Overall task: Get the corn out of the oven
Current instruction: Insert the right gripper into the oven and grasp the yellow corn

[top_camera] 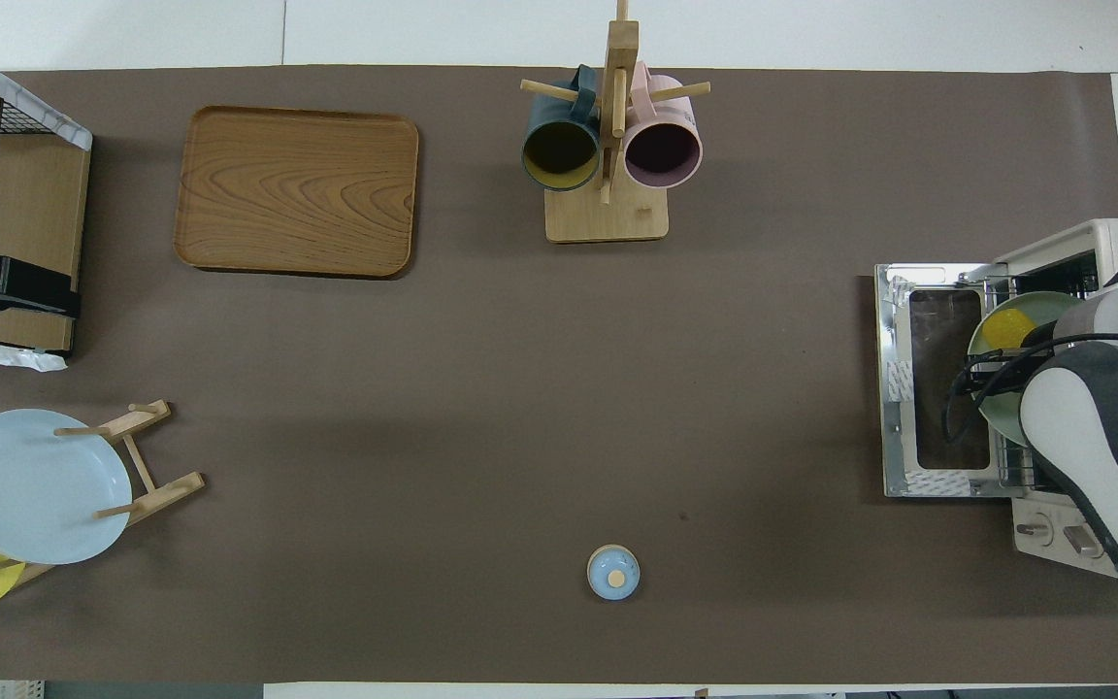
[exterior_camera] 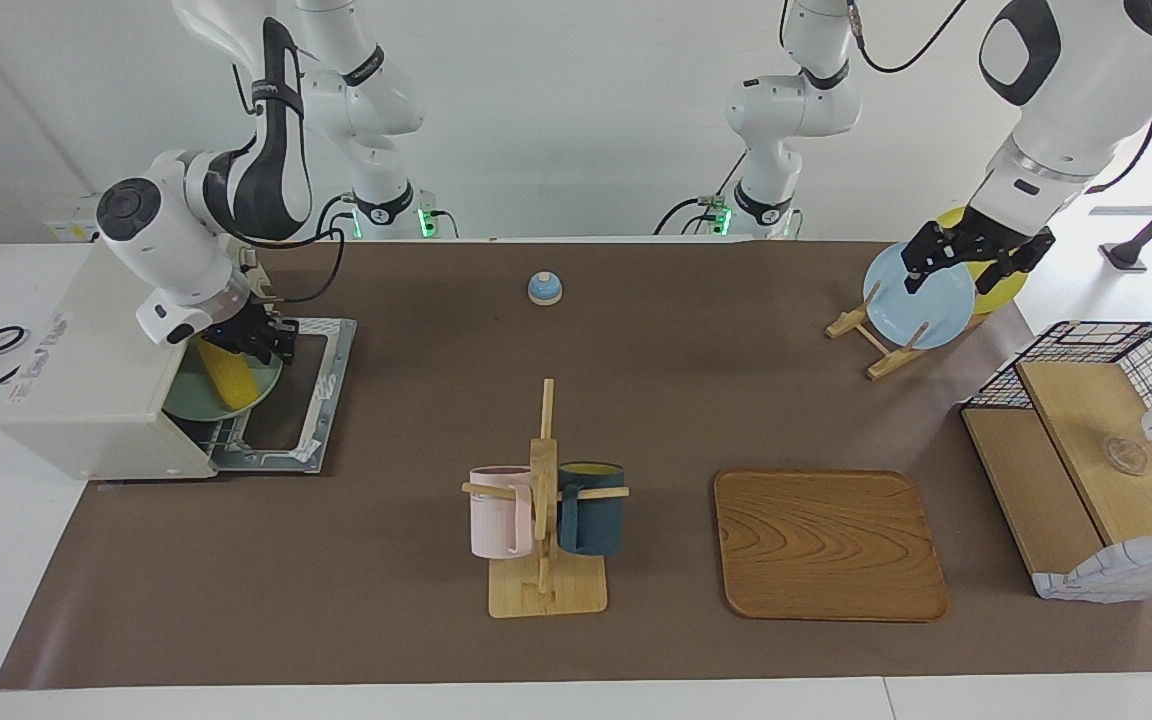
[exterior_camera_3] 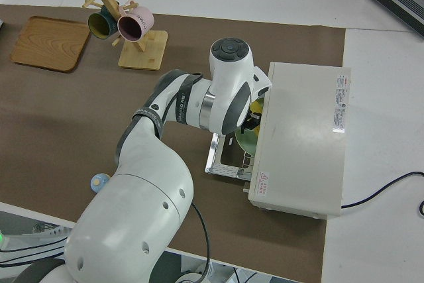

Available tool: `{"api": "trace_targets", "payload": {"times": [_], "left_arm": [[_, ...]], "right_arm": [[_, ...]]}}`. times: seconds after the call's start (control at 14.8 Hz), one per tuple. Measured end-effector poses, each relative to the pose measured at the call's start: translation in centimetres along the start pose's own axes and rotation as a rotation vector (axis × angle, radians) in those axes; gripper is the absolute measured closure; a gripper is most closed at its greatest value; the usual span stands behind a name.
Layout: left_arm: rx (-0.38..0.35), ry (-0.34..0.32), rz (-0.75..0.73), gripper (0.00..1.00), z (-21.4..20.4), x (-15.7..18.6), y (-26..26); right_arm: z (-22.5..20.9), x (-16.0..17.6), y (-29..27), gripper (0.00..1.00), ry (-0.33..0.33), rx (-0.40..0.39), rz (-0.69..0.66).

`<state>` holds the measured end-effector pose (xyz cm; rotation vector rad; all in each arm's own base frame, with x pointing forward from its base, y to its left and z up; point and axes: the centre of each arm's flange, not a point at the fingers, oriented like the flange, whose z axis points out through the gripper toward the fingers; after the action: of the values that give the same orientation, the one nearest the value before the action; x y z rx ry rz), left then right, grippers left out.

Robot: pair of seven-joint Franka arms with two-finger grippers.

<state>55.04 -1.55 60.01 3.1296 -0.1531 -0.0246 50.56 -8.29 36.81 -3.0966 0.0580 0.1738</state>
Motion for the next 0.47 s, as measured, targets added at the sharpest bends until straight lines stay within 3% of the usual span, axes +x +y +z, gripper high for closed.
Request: {"api": "trace_targets", "payload": {"times": [0.14, 0.34, 0.47], "left_arm": [[0.0, 0.0, 0.0, 0.0, 0.0, 0.0, 0.0], [0.0, 0.0, 0.0, 0.0, 0.0, 0.0, 0.0], [0.0, 0.0, 0.0, 0.0, 0.0, 0.0, 0.0]], "right_arm": [[0.4, -0.2, 0.0, 0.67, -0.004, -0.005, -0.014], [-0.2, -0.2, -0.5, 0.93, -0.001, -0.063, -0.089], [-0.6, -0.1, -2.5, 0.93, -0.005, -0.144, -0.18]]}}
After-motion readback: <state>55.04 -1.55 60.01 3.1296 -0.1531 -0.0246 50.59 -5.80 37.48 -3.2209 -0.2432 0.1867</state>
